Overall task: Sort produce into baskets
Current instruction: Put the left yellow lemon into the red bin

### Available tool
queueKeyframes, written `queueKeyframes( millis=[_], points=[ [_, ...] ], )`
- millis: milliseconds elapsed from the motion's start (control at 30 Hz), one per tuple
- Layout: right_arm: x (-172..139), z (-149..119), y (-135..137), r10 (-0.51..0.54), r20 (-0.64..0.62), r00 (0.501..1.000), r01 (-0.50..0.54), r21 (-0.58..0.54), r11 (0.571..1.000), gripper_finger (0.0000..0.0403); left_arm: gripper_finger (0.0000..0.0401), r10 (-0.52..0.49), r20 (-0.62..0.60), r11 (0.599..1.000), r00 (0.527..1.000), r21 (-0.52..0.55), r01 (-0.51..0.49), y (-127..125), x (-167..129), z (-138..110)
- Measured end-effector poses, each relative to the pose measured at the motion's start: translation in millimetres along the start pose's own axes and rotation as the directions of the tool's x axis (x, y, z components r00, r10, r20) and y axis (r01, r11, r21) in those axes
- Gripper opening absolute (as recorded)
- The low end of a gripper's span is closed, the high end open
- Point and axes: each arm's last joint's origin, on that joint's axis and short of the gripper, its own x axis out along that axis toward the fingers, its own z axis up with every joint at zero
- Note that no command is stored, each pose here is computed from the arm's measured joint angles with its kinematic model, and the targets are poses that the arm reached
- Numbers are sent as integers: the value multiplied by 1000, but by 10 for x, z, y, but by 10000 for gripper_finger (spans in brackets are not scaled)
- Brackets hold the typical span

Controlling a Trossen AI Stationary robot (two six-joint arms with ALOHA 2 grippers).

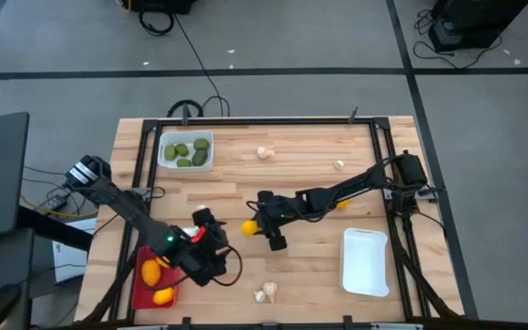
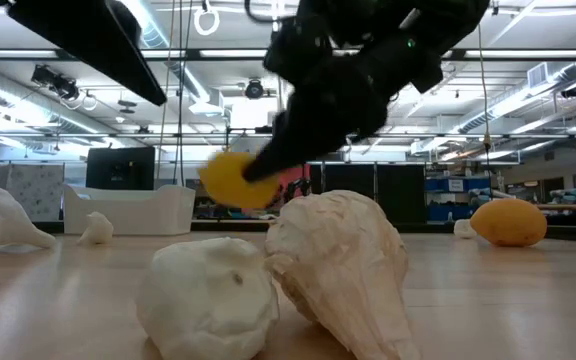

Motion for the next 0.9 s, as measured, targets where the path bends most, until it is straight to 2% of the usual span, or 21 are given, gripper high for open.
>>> queueKeyframes(
  millis=[233, 433, 633, 900],
  points=[
    [-34, 157, 127, 42, 135, 990, -39, -27, 999, 191, 367, -7, 41, 999, 999, 34, 5, -4, 152, 115],
    [-44, 231, 247, 37, 203, 979, -30, -40, 999, 191, 334, -70, 69, 997, 995, 23, 69, -4, 201, 218],
    [-50, 255, 357, -18, 220, 975, 37, -83, 996, 191, 304, -112, 29, 994, 993, -16, 112, 27, 243, 236],
    [-57, 276, 417, -27, 239, 971, 51, -94, 994, 191, 260, -143, 8, 989, 990, -22, 144, 24, 247, 233]
  ],
)
